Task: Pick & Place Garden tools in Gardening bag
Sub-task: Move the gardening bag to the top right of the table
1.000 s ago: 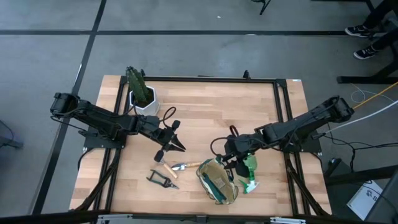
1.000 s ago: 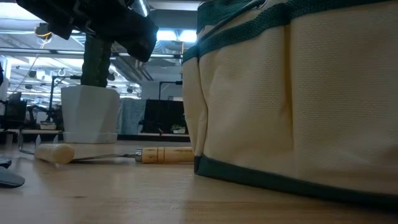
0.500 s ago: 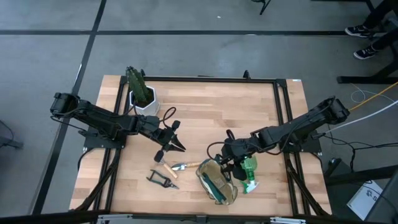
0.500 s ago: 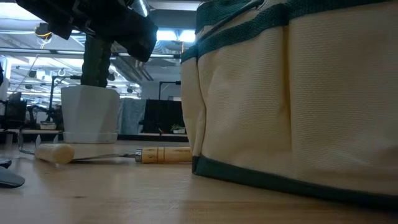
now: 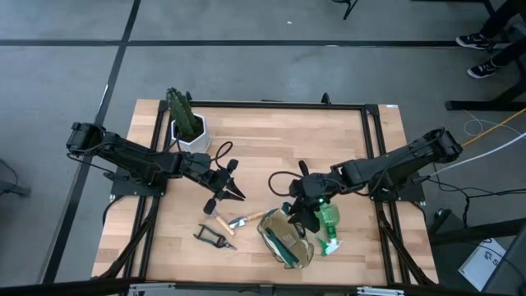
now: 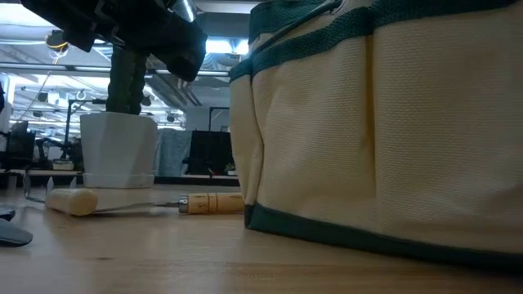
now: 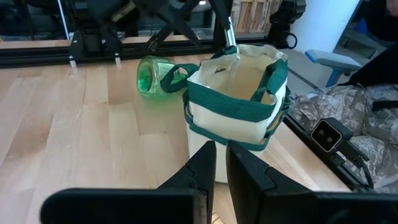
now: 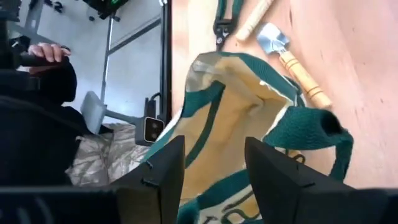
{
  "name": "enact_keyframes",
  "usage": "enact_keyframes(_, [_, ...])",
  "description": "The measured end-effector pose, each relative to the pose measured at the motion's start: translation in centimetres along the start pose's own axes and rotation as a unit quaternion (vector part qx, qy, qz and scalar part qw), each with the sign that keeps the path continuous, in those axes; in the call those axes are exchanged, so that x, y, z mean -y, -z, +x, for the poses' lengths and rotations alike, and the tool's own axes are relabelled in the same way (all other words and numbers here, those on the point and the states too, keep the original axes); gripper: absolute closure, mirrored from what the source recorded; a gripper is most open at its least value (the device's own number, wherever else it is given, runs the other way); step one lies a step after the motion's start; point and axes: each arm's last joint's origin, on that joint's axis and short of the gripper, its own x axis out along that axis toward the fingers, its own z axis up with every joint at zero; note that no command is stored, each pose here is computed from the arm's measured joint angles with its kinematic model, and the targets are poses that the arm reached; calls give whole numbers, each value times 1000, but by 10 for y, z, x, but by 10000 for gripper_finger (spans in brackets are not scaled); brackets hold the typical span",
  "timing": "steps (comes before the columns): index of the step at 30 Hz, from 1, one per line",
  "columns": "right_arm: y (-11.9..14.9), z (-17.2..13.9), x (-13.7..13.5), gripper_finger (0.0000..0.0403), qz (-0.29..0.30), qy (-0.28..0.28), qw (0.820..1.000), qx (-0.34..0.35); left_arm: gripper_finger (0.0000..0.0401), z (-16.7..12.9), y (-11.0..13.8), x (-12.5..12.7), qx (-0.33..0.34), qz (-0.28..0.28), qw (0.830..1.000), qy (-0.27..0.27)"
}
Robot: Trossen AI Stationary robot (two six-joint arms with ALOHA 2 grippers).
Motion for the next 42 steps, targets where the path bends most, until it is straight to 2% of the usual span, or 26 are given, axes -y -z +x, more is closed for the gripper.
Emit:
enact_keyframes(8, [4,0,5,233,1,69,998,2,370,0,0,0,0,-5,1000,0])
enact_keyframes(25, [12,29,8,233,0,81,996,-30,370,0,1,0,-3,-14,1000,0])
enact_keyframes(31, [14,32,10,234,-26,86,995,-40,370,0,1,0,-3,-14,1000,1])
enact_keyframes(35, [15,30,10,257,-51,89,994,-47,370,0,1,0,-3,-14,1000,1])
enact_keyframes(42, [16,29,12,350,-51,107,992,-53,370,0,1,0,-3,-19,1000,1])
